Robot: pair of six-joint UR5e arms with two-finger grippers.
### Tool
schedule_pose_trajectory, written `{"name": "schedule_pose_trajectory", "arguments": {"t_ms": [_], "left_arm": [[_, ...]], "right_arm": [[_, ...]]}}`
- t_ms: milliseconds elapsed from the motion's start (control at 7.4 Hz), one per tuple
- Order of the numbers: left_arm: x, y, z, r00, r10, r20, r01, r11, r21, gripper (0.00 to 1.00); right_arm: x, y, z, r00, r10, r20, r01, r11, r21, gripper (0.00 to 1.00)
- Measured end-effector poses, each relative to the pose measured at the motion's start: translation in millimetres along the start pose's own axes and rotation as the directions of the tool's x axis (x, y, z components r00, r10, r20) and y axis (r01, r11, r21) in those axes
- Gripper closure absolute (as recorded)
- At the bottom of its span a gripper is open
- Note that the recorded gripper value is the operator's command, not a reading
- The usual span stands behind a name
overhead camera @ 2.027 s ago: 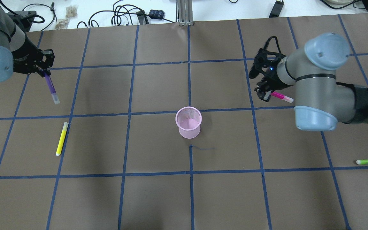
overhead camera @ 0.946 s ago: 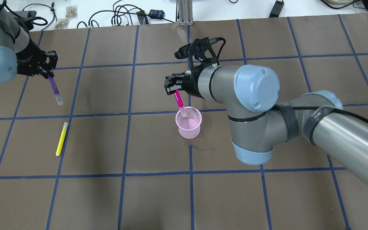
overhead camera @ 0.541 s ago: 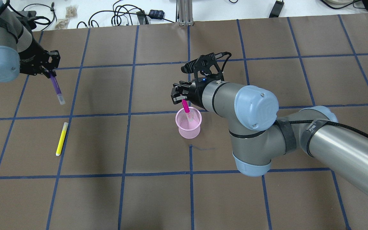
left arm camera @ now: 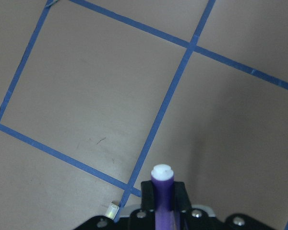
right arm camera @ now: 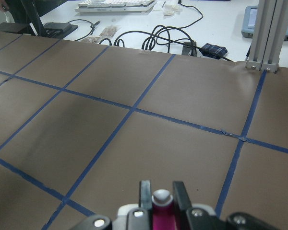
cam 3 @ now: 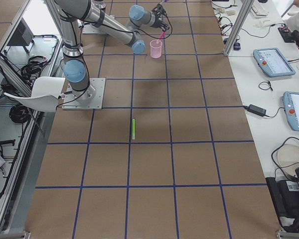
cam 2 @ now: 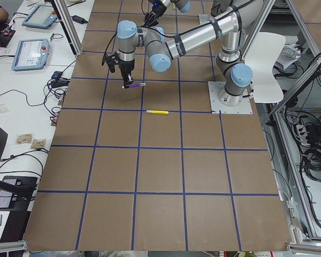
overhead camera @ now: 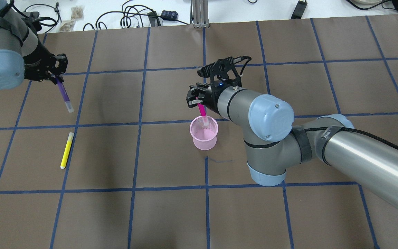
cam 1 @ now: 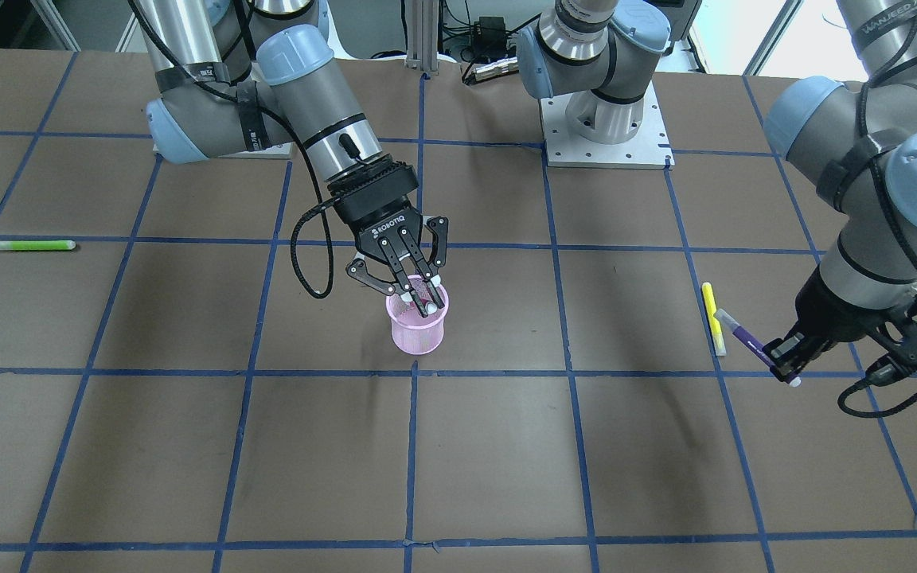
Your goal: Insert purple and pink pens into pink cup
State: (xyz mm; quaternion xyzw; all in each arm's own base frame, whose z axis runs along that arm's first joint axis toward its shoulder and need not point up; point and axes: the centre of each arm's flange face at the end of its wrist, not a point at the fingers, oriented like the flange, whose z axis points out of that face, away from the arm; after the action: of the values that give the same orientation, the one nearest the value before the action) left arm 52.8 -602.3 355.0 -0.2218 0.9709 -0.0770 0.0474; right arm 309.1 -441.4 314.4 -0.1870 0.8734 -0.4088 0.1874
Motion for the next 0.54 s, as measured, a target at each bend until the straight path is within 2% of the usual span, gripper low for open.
{"name": "schedule_pose_trajectory", "arguments": {"t_ms": [270,405,541], "left_arm": [[16.5,5.4,-2.7,1.0,0.008,-0.006,-0.008,1.0,0.01,1.0],[27.2,9.2,-7.6,1.0,0.017,-0.012,-0.017,1.0,0.026,1.0],[39.1,14.1,-16.1,0.999,0.029,-0.02,-0.028,0.998,0.049,1.0]], "right_arm": [[-0.5,6.6,2.7,0.999,0.037,0.002,-0.037,0.999,-0.011,1.0],[-0.7,12.4,4.6,0.999,0.045,0.003,-0.045,0.999,-0.025,0.74],[-0.5,16.2,6.2,0.999,0.05,0.004,-0.05,0.998,-0.036,0.25]]}}
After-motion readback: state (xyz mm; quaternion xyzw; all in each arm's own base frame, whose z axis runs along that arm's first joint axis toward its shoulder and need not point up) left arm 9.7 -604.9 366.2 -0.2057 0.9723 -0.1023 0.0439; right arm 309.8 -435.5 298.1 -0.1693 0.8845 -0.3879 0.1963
